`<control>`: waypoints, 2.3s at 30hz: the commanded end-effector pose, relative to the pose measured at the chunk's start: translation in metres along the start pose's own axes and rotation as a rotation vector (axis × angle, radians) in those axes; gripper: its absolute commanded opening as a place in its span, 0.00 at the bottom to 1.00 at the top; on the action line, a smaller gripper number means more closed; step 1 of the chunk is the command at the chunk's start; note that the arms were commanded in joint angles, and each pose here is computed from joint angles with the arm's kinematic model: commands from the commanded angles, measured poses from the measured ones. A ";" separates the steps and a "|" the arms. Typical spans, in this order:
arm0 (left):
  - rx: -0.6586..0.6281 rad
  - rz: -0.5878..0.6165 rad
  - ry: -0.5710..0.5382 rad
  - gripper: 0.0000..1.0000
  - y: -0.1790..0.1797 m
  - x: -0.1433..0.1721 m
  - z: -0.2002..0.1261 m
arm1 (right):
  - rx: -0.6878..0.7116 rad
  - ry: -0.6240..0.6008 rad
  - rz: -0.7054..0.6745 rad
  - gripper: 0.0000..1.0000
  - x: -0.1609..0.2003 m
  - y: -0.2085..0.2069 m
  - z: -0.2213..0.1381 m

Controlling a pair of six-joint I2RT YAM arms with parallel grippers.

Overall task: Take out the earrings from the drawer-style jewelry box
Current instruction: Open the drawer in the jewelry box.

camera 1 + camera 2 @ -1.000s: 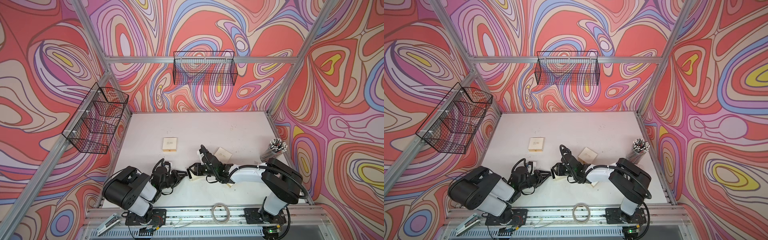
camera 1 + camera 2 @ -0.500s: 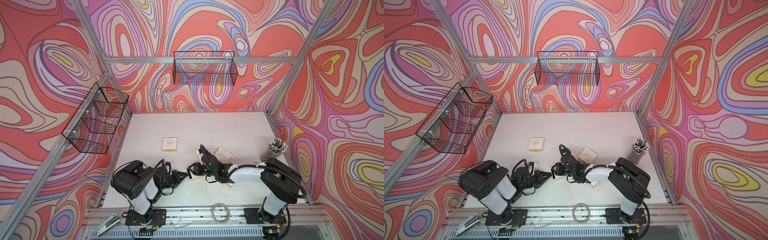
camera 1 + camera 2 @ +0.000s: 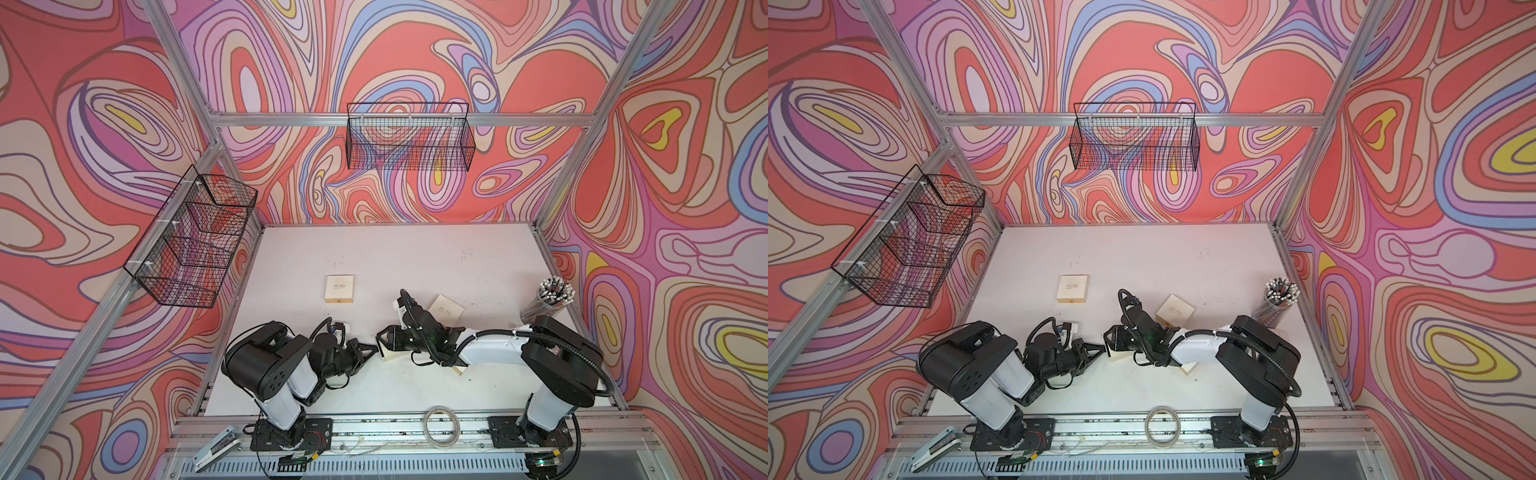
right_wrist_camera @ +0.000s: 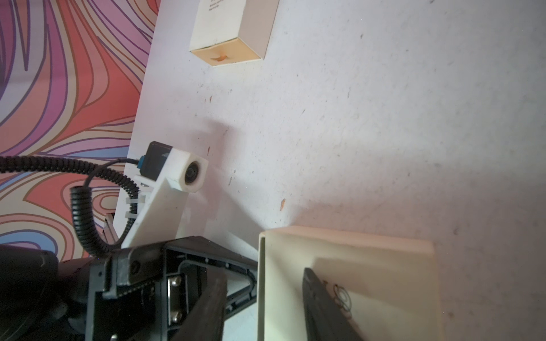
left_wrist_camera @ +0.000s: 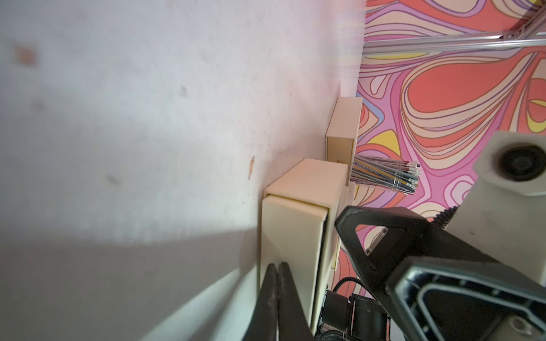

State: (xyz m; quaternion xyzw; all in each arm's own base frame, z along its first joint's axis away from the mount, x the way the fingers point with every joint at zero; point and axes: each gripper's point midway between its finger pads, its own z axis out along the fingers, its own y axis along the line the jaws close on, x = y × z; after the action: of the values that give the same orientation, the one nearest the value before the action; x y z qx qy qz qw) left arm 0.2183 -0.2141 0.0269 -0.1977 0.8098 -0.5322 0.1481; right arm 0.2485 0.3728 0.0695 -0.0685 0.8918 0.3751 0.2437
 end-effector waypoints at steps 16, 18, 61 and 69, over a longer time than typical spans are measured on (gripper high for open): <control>0.047 0.019 0.032 0.00 -0.020 0.002 0.027 | 0.073 -0.066 0.036 0.44 -0.009 -0.021 -0.022; 0.038 0.017 0.032 0.00 -0.016 0.004 0.024 | 0.060 -0.062 0.038 0.44 -0.009 -0.019 -0.020; -0.276 0.033 -0.094 0.00 0.033 0.010 -0.041 | 0.135 -0.026 0.068 0.43 0.005 -0.043 -0.006; -0.290 0.069 -0.102 0.00 0.023 0.007 -0.046 | 0.119 -0.025 0.060 0.43 0.003 -0.038 -0.006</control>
State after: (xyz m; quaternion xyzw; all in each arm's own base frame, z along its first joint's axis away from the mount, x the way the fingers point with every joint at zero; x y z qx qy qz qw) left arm 0.1898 -0.1770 0.0264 -0.2188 0.8619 -0.4202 0.1809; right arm 0.2594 0.3502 0.0684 -0.0263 0.8942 0.3565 0.2694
